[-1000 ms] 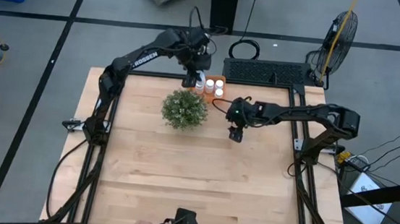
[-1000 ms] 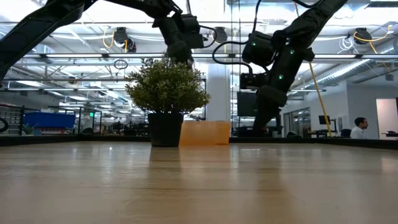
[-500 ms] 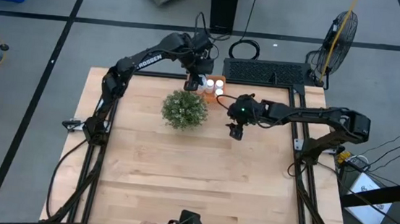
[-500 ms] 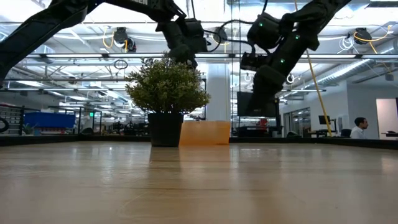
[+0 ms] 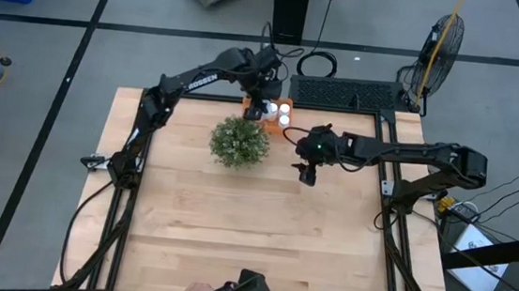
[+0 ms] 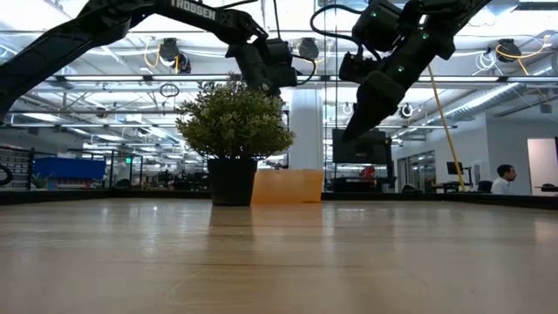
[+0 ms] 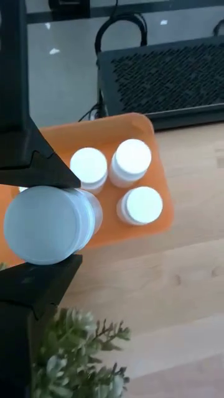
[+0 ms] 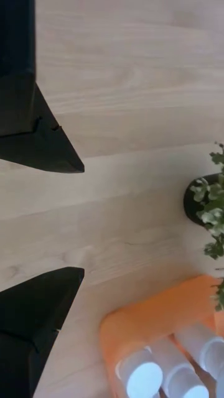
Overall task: Pick and place pill bottles into a basket
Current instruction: Put the white pill bottle into the orange bin
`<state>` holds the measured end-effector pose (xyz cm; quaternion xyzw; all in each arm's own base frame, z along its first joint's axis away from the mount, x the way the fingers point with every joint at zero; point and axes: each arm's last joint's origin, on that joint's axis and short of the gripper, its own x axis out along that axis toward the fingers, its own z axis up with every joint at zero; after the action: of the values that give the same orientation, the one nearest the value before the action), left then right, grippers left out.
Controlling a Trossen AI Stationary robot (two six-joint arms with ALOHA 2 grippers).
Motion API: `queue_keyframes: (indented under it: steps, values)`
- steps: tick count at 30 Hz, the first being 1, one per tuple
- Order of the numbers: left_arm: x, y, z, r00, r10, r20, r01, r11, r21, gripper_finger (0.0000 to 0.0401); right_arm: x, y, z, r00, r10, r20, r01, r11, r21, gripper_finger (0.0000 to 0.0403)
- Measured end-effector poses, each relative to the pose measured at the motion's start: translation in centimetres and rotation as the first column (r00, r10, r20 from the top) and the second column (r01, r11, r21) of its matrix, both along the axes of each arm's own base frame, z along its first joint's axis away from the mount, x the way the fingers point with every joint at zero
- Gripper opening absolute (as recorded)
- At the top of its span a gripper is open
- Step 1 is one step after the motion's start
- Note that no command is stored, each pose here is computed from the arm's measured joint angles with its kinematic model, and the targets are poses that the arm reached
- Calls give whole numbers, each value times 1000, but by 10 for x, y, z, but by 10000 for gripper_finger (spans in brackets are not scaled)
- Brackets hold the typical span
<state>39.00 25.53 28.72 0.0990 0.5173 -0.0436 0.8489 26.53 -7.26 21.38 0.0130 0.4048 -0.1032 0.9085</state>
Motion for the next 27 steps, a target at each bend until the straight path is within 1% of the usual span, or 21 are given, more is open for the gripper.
queue_keyframes:
  steps: [8, 15, 22, 27]
  values:
    - [2, 7, -16, 999, 8, -37, -9, 999, -34, 160, 0, 0, 0, 1000, 3, 1, -3, 1000, -2, 251]
    - [3, 11, -26, 999, 15, -40, -17, 998, -60, 160, 0, 0, 2, 1000, 6, 12, -6, 1000, -8, 251]
    - [7, 12, -38, 998, 9, -59, -15, 996, -91, 160, 6, -1, 8, 995, 11, 96, -8, 999, -34, 251]
    - [9, 12, -48, 997, 9, -78, -18, 993, -118, 160, 2, 0, 21, 988, 42, 151, -31, 996, -78, 251]
